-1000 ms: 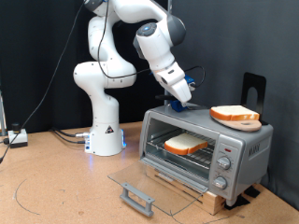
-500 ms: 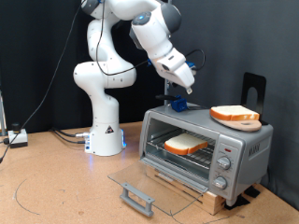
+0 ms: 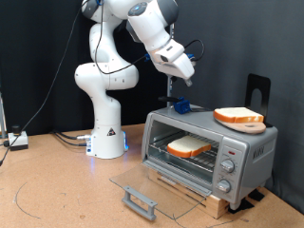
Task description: Make a piece of toast with the oven
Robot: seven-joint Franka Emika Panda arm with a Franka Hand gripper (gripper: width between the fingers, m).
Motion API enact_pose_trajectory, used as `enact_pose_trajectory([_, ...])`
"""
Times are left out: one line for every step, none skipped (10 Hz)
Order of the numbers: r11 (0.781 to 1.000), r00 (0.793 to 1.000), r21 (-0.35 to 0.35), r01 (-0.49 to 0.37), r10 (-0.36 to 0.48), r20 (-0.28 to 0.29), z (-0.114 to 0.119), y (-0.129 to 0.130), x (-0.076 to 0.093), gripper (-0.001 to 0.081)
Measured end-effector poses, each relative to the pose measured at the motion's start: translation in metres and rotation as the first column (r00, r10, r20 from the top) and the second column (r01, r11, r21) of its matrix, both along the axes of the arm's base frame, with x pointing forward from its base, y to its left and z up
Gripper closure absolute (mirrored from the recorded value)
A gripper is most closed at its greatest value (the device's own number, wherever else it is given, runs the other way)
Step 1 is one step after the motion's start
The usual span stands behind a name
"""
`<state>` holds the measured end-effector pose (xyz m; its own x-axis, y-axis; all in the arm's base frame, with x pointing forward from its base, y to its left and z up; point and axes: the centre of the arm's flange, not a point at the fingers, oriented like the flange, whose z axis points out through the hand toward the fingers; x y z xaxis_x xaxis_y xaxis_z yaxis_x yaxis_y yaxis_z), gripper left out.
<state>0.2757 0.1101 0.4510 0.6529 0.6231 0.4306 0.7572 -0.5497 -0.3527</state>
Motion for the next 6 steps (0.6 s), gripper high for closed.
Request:
enact_pose_trajectory([1.0, 1.0, -0.014, 0.012, -0.011, 0.008, 0.002, -0.015, 0.006, -0.0003])
enact_pose_trajectory([0.999, 1.0, -0.03, 0.026, -0.025, 0.017, 0.002, -0.03, 0.01, -0.0003])
enact_pose_trajectory([0.998, 0.999, -0.05, 0.044, -0.043, 0.02, 0.002, -0.045, 0.014, -0.0003])
enact_pose_trajectory([0.996, 0.998, -0.064, 0.064, -0.063, 0.017, 0.001, -0.06, 0.017, -0.0003])
enact_pose_trajectory([0.994, 0.997, -0.071, 0.081, -0.081, 0.011, -0.001, -0.074, 0.02, -0.0003])
enact_pose_trajectory([0.993, 0.996, -0.074, 0.09, -0.089, 0.009, -0.003, -0.089, 0.022, -0.0003])
